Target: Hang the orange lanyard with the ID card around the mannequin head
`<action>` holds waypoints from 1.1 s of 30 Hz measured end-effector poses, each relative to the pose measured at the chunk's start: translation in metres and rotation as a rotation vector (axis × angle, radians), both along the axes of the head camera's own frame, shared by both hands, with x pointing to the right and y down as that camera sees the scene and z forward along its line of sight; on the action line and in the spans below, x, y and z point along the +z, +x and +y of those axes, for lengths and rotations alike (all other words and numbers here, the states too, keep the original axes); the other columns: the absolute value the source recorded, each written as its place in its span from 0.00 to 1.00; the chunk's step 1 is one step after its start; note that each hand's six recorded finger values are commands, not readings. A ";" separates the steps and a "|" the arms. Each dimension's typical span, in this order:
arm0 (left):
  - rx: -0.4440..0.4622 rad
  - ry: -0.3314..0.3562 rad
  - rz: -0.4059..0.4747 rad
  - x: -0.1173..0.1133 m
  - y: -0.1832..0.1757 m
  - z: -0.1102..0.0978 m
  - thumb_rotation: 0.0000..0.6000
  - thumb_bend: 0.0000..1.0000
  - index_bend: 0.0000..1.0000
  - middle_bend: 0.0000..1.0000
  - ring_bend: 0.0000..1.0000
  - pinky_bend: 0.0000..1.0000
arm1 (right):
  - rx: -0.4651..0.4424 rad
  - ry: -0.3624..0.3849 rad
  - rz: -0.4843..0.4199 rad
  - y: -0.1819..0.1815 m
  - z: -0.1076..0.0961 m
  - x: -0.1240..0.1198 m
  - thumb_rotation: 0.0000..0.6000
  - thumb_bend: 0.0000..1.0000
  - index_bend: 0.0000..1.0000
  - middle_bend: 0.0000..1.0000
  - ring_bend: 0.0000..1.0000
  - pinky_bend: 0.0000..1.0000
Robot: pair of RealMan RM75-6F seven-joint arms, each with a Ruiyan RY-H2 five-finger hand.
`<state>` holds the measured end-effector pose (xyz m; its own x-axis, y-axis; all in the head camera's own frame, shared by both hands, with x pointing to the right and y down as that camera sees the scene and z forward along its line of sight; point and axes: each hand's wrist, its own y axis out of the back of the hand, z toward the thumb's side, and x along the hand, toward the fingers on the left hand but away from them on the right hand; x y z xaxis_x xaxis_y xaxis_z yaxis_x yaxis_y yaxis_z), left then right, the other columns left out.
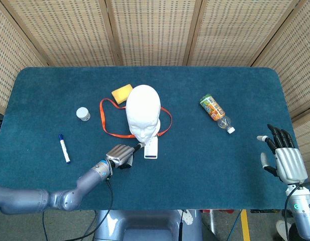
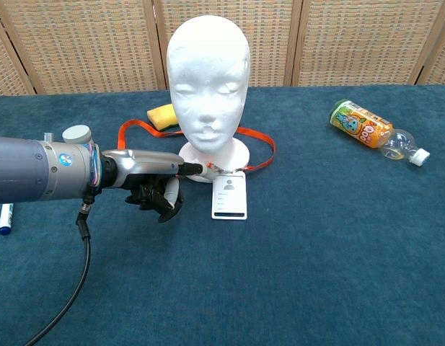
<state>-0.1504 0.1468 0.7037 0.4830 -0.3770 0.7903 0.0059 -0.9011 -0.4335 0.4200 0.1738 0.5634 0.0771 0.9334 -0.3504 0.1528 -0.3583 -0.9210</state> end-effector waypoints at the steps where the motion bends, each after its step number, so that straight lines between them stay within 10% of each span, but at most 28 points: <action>1: -0.001 -0.006 -0.004 0.001 0.002 0.000 1.00 1.00 0.01 0.84 0.79 0.86 | 0.001 0.001 -0.001 0.000 0.000 0.000 1.00 0.56 0.25 0.01 0.00 0.00; 33: 0.004 -0.078 -0.060 0.023 0.028 -0.004 1.00 1.00 0.03 0.84 0.79 0.85 | -0.003 0.020 -0.019 -0.003 0.000 -0.004 1.00 0.57 0.24 0.01 0.00 0.00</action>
